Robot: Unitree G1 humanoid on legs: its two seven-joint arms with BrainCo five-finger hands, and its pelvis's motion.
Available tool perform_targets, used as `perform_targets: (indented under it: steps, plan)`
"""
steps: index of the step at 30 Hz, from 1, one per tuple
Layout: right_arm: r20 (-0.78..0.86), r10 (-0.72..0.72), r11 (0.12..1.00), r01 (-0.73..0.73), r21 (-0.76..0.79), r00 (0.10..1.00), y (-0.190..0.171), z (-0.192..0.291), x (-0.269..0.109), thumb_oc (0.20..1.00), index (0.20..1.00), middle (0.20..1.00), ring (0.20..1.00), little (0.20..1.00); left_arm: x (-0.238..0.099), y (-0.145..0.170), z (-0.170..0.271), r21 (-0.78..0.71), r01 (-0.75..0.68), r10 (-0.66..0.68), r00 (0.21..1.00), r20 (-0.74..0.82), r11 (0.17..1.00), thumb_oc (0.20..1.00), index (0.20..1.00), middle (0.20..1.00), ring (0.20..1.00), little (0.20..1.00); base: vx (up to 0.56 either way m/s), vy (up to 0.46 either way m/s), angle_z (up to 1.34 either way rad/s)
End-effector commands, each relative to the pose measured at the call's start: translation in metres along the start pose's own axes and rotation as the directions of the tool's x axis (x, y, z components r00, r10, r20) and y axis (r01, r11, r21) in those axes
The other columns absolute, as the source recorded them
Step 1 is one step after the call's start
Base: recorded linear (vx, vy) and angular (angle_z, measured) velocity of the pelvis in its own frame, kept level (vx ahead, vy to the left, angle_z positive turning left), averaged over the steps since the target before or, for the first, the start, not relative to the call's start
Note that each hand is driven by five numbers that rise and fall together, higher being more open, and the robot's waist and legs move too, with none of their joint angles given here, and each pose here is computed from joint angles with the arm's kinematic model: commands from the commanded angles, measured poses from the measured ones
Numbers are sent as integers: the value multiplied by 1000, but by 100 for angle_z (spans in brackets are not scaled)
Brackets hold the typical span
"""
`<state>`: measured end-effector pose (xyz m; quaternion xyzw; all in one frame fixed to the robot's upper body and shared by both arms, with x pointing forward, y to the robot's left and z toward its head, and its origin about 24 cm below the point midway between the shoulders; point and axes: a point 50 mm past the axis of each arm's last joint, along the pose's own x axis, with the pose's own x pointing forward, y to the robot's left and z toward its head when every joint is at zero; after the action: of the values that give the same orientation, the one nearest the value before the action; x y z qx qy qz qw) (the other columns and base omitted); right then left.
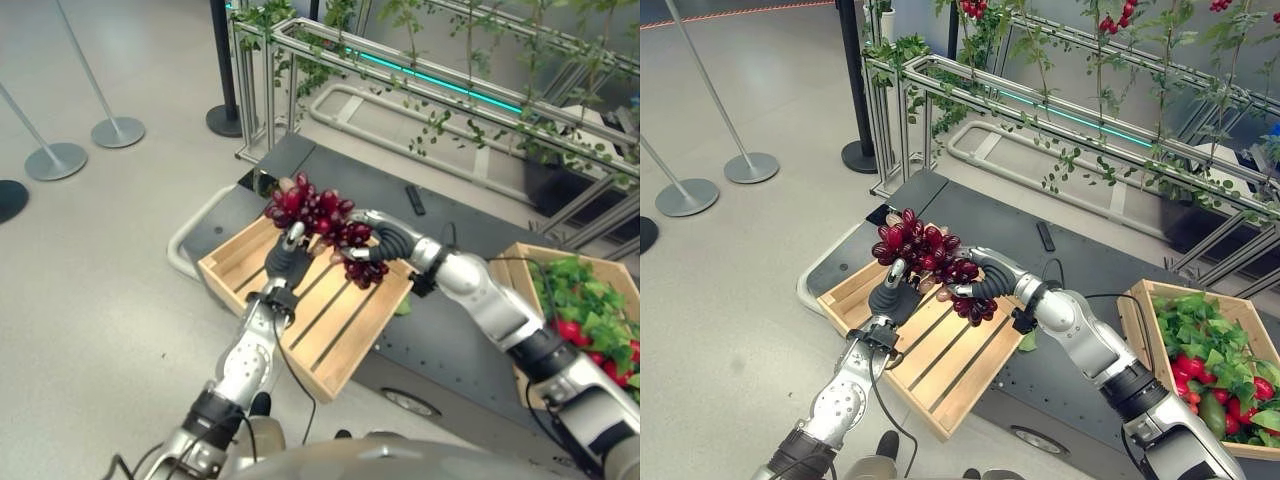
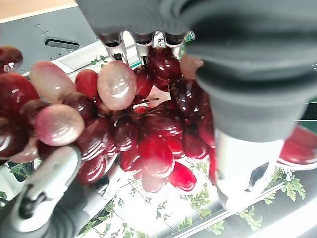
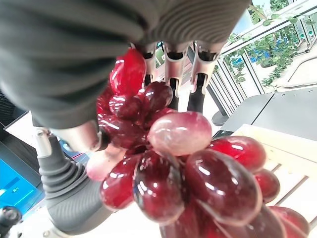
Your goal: Pick up the fruits from the basket on one side to the basket on the other side
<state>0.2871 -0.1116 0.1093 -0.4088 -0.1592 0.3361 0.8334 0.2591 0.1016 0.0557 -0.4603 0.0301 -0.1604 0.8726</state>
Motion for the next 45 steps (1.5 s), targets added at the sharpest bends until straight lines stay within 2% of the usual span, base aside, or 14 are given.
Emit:
perform_targets:
  steps: [1, 7, 8, 9, 10, 11, 12, 39, 40, 41, 45]
  plan:
    - [92, 17, 999, -15, -29, 996, 3, 18, 7, 200, 200, 200, 200, 200, 23, -68, 9, -5, 308, -308, 949, 63, 951, 1000, 1000, 1000, 1000, 1000, 0, 0, 0]
    - [97, 25, 999, -23, -25, 995, 5, 19, 7, 200, 200, 200, 200, 200, 25, -73, 6, -16, 326, -324, 944, 58, 945, 1000, 1000, 1000, 1000, 1000, -1, -5, 3]
    - [98, 25, 999, -22, -25, 995, 5, 19, 7, 200, 200, 200, 200, 200, 26, -76, 5, -17, 335, -334, 941, 51, 942, 834, 834, 834, 834, 834, -1, -12, 7]
    - [100, 23, 999, -20, -25, 995, 4, 20, 7, 200, 200, 200, 200, 200, 26, -78, 4, -17, 341, -339, 939, 49, 940, 608, 608, 608, 608, 608, -1, -12, 7]
    - [100, 23, 999, -20, -25, 995, 4, 20, 7, 200, 200, 200, 200, 200, 26, -78, 4, -17, 341, -340, 939, 49, 940, 555, 555, 555, 555, 555, 0, 0, 0]
    - [106, 22, 1000, -20, -23, 994, 4, 21, 8, 200, 200, 200, 200, 200, 27, -80, 3, -16, 345, -344, 938, 49, 938, 247, 247, 247, 247, 247, 0, 0, 0]
    - [109, 20, 999, -17, -27, 994, 4, 22, 8, 200, 200, 200, 200, 200, 28, -81, 3, -19, 347, -346, 937, 49, 938, 200, 200, 200, 200, 200, 0, 0, 0]
    - [114, 43, 999, -42, -7, 993, 11, 24, 13, 200, 200, 200, 200, 200, 27, -88, 2, -28, 370, -368, 929, 46, 929, 200, 200, 200, 200, 200, 0, 1, 0]
    - [114, 43, 999, -43, -4, 993, 11, 24, 13, 567, 567, 567, 567, 567, 27, -87, 1, -27, 368, -366, 930, 43, 930, 200, 200, 200, 200, 200, 0, 0, 0]
    - [113, 43, 999, -43, -4, 993, 11, 24, 13, 1000, 1000, 1000, 1000, 1000, 27, -87, 1, -27, 367, -366, 930, 43, 930, 200, 200, 200, 200, 200, 0, 0, 0]
    - [116, 25, 1000, -26, 8, 993, 9, 24, 12, 1000, 1000, 1000, 1000, 1000, 26, -85, -1, -29, 360, -359, 933, 39, 933, 200, 200, 200, 200, 200, 0, 0, 0]
